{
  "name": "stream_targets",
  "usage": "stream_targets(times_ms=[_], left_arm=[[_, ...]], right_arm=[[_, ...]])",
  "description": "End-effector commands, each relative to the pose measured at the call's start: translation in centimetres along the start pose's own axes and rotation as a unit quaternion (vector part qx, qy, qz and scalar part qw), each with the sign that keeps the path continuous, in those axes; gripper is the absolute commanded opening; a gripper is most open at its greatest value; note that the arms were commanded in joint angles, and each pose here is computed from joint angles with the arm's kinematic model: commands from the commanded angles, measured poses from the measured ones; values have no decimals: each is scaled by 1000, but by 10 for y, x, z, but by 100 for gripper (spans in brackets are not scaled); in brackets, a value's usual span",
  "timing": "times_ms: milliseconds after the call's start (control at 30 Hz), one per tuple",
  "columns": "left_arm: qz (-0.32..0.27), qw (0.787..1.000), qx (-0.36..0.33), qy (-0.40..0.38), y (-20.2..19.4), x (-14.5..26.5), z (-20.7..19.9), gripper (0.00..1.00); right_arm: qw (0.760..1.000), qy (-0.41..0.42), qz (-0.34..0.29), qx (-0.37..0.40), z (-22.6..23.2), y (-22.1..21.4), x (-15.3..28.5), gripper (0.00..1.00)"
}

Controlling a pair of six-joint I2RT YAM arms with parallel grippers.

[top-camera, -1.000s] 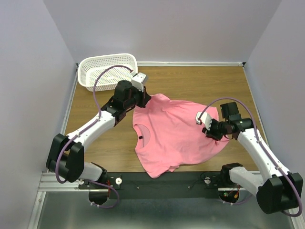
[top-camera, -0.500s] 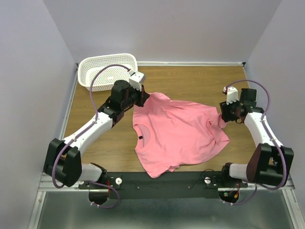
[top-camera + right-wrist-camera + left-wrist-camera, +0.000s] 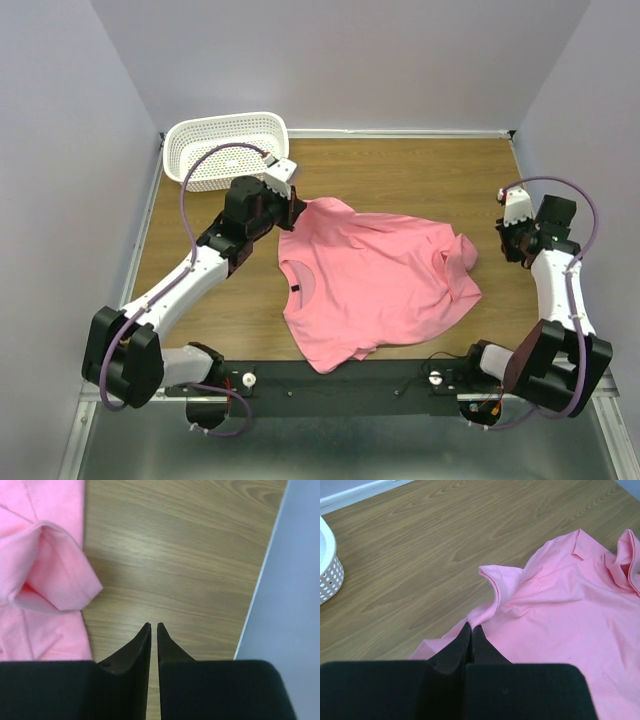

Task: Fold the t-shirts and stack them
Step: Flatten the tshirt out

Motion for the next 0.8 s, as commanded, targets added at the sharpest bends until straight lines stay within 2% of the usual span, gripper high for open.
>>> stream_targets(times_ms=[0,33,67,100,133,233,400,567,767], left_arm=[[-29,999,-15,21,14,11,8,0],[-37,999,-16,20,19,14,7,0],[-42,999,-17,20,21,16,7,0],[-44,999,-17,22,21,17,8,0],[-47,998,-18,22,23,19,8,0],[-54,998,-21,22,25,23,7,0],[-57,998,-25,17,26,24,6,0],[-57,998,-23,12,27,24,5,0],[-62,998,-23,12,28,27,5,0]], right_arm=[[993,107,-42,-20,25,25,12,37],[985,159,-54,-30,42,33,15,47],[969,231,-79,-47,65,45,18,53],[961,256,-79,-68,71,55,20,55],[950,297,-51,-86,88,51,11,58],[937,325,-37,-123,98,58,2,59],[937,296,-1,-187,98,58,-23,60],[941,279,33,-188,114,55,-45,60],[956,209,60,-195,100,48,-70,48]])
Point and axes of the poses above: each gripper's point midway between its finger pads, its own x axis back along the fingers, its own z axis along the line the jaws close on, y = z × x, the point moved 1 cm from there along x, back along the fingers
